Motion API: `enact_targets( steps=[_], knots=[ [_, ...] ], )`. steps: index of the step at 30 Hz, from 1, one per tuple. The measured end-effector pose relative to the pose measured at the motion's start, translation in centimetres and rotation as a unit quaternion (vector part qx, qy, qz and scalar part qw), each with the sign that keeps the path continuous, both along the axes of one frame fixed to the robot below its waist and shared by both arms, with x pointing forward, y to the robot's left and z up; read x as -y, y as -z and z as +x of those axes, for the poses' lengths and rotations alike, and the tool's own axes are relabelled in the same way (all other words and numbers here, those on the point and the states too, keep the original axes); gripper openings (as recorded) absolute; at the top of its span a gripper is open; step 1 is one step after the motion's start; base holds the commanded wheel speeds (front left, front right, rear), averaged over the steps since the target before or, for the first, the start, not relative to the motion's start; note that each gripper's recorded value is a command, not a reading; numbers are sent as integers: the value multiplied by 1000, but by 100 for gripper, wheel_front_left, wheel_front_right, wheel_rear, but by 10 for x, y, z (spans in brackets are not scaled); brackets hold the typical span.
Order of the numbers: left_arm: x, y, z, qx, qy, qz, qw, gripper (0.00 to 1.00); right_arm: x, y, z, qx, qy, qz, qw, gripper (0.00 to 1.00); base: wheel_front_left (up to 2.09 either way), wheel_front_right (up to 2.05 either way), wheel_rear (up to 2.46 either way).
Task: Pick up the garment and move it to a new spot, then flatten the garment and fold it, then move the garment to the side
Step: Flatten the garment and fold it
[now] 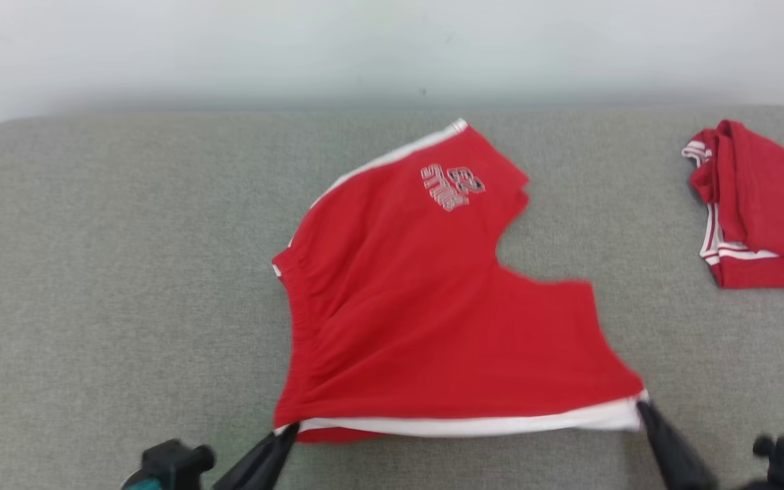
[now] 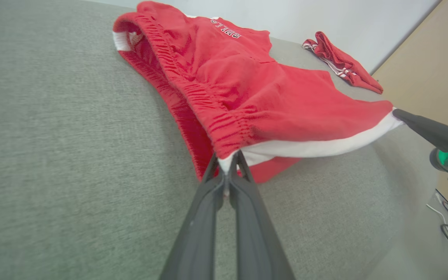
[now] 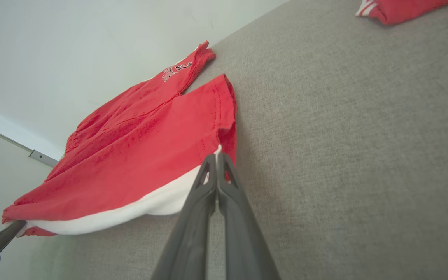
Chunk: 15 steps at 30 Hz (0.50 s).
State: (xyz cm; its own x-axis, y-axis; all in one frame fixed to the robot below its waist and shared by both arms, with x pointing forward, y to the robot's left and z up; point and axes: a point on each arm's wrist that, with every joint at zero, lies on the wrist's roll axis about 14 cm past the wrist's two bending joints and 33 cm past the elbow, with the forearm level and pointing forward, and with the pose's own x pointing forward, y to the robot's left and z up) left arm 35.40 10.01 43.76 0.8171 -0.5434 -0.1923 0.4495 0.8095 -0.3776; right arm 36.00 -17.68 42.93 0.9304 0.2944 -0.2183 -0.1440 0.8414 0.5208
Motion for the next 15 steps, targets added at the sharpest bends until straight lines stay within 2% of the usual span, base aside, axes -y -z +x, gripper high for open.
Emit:
enact_targets(
  steps=[6,10,15],
  knots=[
    [-21,3,-18,5,-25,24,999,0,-25,15,-45,-56,-32,48,997,0,0,0,0],
    [-30,2,-20,10,-41,28,999,0,-39,17,-57,-74,-53,67,994,0,0,0,0],
    [-31,11,-28,1,-37,40,999,0,-33,16,-58,-77,-39,74,993,0,0,0,0]
  ],
)
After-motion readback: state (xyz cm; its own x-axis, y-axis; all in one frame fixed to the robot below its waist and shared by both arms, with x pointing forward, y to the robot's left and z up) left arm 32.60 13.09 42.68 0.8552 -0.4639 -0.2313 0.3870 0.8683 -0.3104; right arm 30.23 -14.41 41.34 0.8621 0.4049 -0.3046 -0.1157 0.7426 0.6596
